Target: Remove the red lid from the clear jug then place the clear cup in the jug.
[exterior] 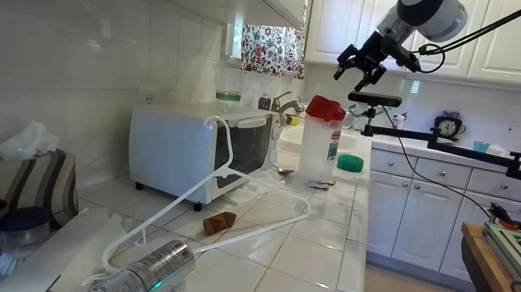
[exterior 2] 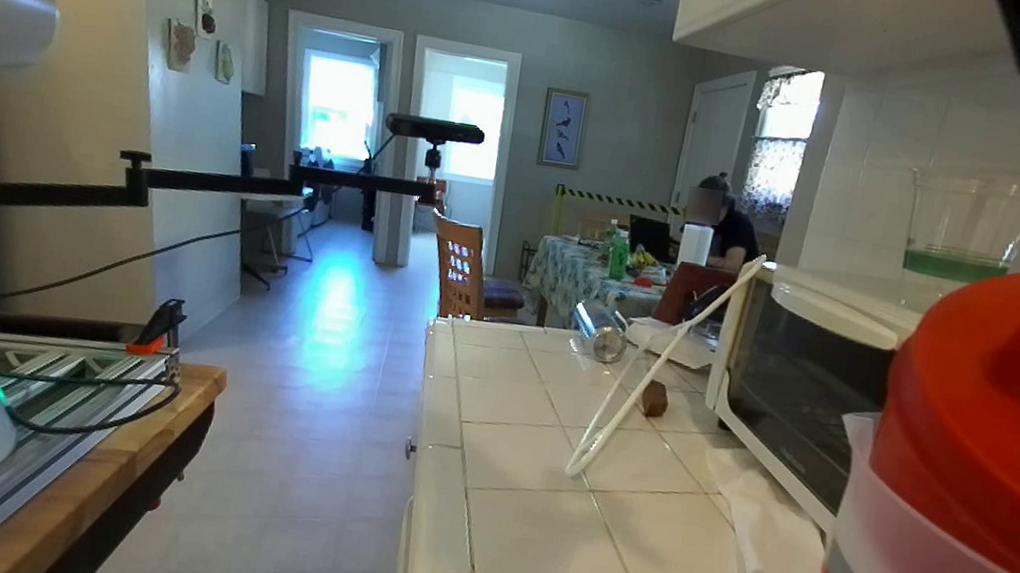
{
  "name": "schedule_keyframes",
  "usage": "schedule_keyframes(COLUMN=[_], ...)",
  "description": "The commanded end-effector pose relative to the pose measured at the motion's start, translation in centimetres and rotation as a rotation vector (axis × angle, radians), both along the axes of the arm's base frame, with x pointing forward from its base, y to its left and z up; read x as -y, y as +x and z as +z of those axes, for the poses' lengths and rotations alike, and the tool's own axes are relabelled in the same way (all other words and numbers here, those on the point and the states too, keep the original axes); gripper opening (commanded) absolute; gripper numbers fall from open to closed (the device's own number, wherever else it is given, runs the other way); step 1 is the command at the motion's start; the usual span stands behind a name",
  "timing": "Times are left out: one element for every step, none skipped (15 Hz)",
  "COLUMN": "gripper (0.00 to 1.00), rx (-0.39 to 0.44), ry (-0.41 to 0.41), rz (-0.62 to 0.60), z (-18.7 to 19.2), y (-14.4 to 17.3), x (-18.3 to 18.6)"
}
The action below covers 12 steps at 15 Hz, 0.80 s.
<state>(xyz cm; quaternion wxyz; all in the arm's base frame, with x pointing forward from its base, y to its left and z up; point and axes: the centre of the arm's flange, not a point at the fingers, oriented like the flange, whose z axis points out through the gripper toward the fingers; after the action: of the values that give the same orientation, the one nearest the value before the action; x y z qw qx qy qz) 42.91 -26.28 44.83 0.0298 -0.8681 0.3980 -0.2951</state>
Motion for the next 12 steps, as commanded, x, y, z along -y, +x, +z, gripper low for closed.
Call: schedule_keyframes(gripper=[1.0, 1.0, 1.0, 1.0, 1.0, 1.0, 1.0, 1.0, 1.0, 1.0, 1.0, 1.0], rx=[0.011, 0.01, 0.003, 0.001, -0.001, -0.001, 0.002, 0.008, 0.01, 0.01, 0.014, 0.013], ry=[0.013, 0.015, 0.012, 0.012, 0.009, 0.008, 0.009, 0.019, 0.026, 0.032, 0.038, 0.041], rz=[0.031, 0.034, 0.033, 0.032, 0.032, 0.033, 0.034, 0.038, 0.042, 0.045, 0.048, 0.051], z=[-1.0, -1.2, -1.4, -1.5, -1.6, -1.8, -2.1, -2.5, -2.9, -3.2, -3.5, -3.7], y=[1.1, 1.2, 1.2, 1.2, 1.2, 1.2, 1.2, 1.2, 1.2, 1.3, 1.4, 1.5], x=[1.3, 1.4, 1.8, 2.1, 2.4, 2.7, 2.9, 3.0, 3.0, 3.0, 3.0, 2.9])
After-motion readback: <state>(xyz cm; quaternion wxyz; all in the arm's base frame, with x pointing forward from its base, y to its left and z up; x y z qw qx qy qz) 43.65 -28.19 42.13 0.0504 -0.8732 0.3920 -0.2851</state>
